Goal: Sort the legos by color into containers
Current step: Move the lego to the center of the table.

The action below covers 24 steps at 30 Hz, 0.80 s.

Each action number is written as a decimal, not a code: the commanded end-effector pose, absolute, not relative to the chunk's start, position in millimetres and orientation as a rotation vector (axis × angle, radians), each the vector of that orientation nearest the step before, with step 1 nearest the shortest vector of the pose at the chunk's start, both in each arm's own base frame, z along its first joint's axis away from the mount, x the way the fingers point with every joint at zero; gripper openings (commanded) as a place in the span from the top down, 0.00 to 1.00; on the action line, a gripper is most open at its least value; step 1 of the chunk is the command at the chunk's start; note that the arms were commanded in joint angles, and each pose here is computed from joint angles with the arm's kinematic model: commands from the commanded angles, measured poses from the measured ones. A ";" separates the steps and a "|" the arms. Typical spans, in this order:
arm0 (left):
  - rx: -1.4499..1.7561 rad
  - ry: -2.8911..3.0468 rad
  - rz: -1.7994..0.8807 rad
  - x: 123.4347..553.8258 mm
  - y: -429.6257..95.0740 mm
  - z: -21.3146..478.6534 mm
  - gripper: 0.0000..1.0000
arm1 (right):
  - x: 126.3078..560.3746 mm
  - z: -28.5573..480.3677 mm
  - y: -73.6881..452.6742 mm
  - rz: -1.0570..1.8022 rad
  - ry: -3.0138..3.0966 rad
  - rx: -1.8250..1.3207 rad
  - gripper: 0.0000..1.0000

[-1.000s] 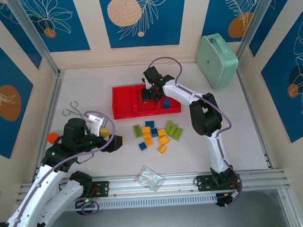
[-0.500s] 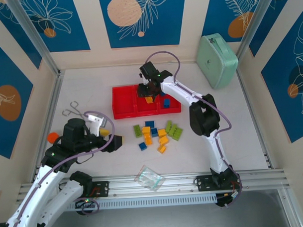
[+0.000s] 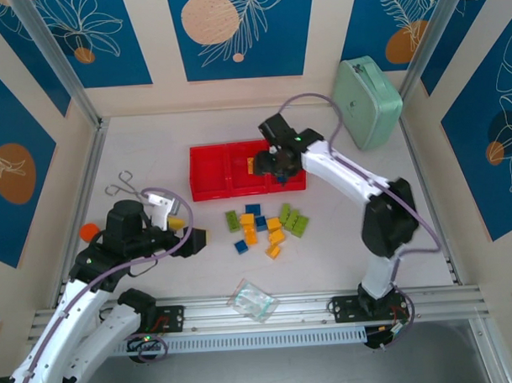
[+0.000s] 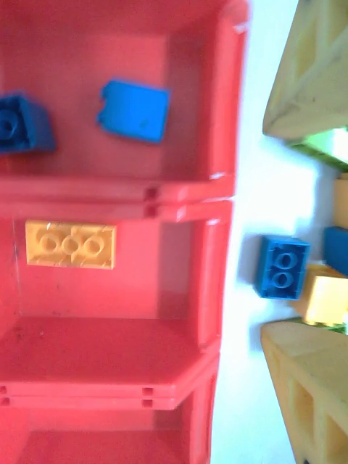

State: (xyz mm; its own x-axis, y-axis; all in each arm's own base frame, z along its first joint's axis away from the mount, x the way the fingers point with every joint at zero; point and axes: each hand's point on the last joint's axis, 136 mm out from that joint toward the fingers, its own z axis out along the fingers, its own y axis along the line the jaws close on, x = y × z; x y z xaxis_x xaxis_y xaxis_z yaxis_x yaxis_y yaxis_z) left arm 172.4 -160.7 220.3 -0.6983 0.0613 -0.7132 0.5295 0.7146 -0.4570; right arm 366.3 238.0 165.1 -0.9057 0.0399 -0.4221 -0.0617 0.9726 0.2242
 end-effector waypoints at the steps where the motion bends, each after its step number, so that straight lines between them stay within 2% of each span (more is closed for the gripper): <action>1: 0.476 2.216 -0.881 166.9 -162.1 220.5 0.01 | 334.8 155.4 203.1 0.319 2.713 0.212 0.30; 6: 0.481 2.215 -0.892 166.4 -163.4 220.8 0.00 | 285.2 125.2 177.9 0.314 2.776 0.295 0.32; 10: 0.483 2.218 -0.894 166.4 -163.8 220.3 0.00 | 259.3 97.0 161.6 0.276 2.826 0.332 0.39; 15: 0.477 2.222 -0.892 167.1 -163.6 219.6 0.01 | 250.2 75.0 158.0 0.246 2.873 0.332 0.44; 24: 0.472 2.234 -0.887 167.9 -163.2 217.5 0.01 | 256.8 44.5 165.2 0.217 2.934 0.310 0.45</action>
